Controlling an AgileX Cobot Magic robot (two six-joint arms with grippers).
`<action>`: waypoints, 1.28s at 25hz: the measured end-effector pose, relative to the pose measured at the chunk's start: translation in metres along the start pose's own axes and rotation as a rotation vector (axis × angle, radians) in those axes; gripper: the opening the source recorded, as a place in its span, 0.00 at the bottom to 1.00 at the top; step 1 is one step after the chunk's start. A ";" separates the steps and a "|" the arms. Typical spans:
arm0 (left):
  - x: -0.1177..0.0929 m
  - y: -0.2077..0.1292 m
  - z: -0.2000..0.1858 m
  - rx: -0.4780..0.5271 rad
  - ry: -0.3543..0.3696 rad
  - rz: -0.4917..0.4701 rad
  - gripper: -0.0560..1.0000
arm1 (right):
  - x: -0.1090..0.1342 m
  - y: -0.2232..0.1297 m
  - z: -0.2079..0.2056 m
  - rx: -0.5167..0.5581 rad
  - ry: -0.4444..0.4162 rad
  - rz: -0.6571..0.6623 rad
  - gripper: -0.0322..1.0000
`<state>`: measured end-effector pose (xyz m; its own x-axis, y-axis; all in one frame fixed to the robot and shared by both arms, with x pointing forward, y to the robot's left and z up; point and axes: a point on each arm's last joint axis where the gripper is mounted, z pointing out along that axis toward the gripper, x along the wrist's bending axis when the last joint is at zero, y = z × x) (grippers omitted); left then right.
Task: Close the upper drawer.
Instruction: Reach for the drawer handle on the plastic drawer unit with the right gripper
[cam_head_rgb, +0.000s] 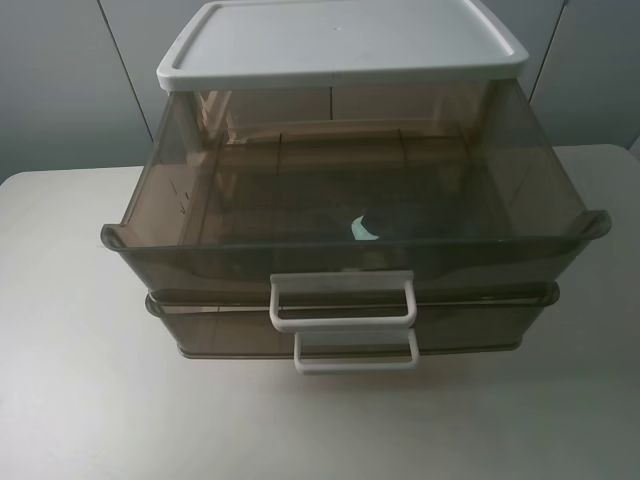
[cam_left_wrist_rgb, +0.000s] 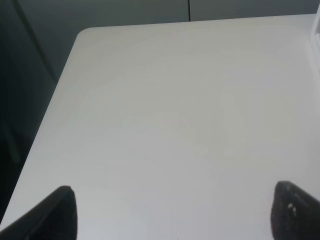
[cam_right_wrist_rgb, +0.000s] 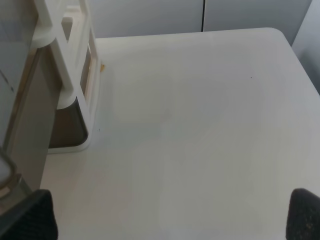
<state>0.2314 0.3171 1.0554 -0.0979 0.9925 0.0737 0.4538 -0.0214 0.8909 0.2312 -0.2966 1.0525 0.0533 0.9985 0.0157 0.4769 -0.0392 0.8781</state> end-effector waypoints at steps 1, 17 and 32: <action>0.000 0.000 0.000 0.000 0.000 0.000 0.76 | 0.000 0.000 0.000 0.000 0.000 0.000 0.71; 0.000 0.000 0.000 0.000 0.000 0.000 0.76 | 0.000 0.000 0.000 0.000 0.000 0.000 0.71; 0.000 0.000 0.000 0.000 0.000 0.000 0.76 | -0.001 0.082 0.006 0.121 0.048 -0.121 0.71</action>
<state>0.2314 0.3171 1.0554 -0.0979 0.9925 0.0737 0.4538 -0.0214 0.8909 0.2757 -0.3012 1.1218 -0.0516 0.9968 -0.0616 0.5792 0.0801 0.8112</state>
